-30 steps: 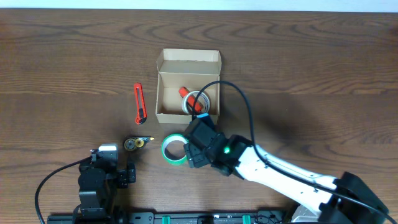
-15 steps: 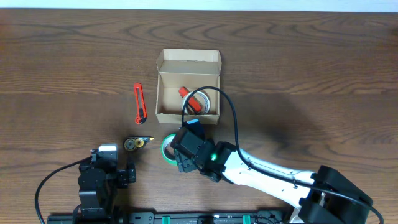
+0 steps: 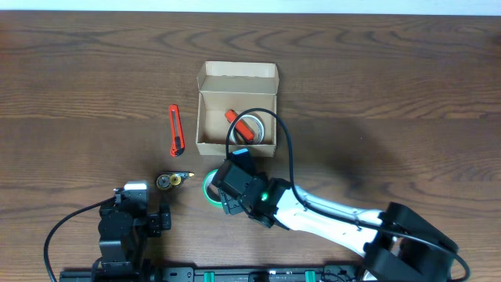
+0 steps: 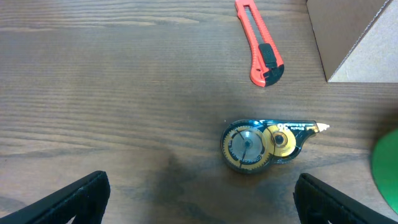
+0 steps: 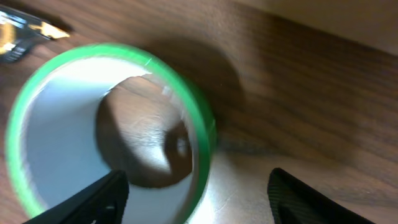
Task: Pack container
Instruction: 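Grasp the green tape roll by its rim with the right gripper, then carry the green tape into the box and lower it inside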
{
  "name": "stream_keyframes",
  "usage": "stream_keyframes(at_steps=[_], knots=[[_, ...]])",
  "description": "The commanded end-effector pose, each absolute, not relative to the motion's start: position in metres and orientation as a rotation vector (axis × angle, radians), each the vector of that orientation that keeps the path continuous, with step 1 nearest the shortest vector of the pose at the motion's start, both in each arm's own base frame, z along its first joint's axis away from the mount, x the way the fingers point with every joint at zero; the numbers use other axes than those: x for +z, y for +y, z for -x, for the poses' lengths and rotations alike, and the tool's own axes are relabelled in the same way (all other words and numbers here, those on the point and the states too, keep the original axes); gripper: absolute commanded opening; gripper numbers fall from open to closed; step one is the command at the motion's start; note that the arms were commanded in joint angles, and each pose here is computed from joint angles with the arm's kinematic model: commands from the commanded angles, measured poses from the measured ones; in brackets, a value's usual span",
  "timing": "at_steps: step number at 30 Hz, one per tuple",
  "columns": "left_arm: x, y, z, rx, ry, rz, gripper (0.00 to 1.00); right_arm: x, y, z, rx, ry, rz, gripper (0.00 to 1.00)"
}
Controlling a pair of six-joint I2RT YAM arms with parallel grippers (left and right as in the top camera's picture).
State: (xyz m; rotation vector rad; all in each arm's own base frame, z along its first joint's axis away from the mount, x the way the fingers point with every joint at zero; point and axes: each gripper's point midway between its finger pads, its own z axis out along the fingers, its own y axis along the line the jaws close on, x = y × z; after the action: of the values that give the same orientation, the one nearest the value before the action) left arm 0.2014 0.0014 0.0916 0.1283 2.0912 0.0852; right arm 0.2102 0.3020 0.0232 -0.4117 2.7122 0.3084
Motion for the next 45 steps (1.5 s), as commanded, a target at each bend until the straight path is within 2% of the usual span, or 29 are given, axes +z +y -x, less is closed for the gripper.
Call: stream_keyframes(at_steps=[1, 3, 6, 10, 12, 20, 27, 32, 35, 39, 45], knots=[[0.087, 0.005, -0.201, 0.095, 2.099, -0.096, 0.95, 0.015, 0.301, -0.204, 0.276, 2.721, 0.442, 0.67], [0.087, 0.005, -0.201, 0.095, 2.099, -0.096, 0.95, 0.015, 0.302, -0.203, 0.284, 2.724, 0.445, 0.54], [0.087, 0.005, -0.201, 0.095, 2.099, -0.096, 0.95, 0.015, 0.303, -0.202, 0.288, 2.726, 0.450, 0.30], [0.087, 0.005, -0.201, 0.095, 2.099, -0.096, 0.95, 0.017, 0.307, -0.198, 0.300, 2.723, 0.472, 0.08], [0.087, 0.005, -0.201, 0.095, 2.099, -0.096, 0.95, 0.017, 0.311, -0.193, 0.317, 2.727, 0.493, 0.01], [0.087, 0.005, -0.201, 0.095, 2.099, -0.096, 0.96, 0.043, 0.329, -0.173, 0.373, 2.686, 0.595, 0.01], [0.087, 0.005, -0.201, 0.095, 2.099, -0.096, 0.95, 0.124, 0.327, -0.184, 0.351, 2.497, 0.685, 0.01], [0.087, 0.005, -0.201, 0.095, 2.099, -0.096, 0.95, 0.188, 0.318, -0.219, 0.265, 2.312, 0.713, 0.01], [0.087, 0.005, -0.201, 0.095, 2.099, -0.096, 0.95, 0.203, 0.312, -0.245, 0.228, 2.269, 0.712, 0.01], [0.087, 0.005, -0.201, 0.095, 2.099, -0.096, 0.95, 0.204, 0.297, -0.289, 0.158, 2.258, 0.666, 0.01], [0.087, 0.005, -0.201, 0.095, 2.099, -0.096, 0.95, 0.178, 0.290, -0.335, 0.099, 2.285, 0.658, 0.01]])
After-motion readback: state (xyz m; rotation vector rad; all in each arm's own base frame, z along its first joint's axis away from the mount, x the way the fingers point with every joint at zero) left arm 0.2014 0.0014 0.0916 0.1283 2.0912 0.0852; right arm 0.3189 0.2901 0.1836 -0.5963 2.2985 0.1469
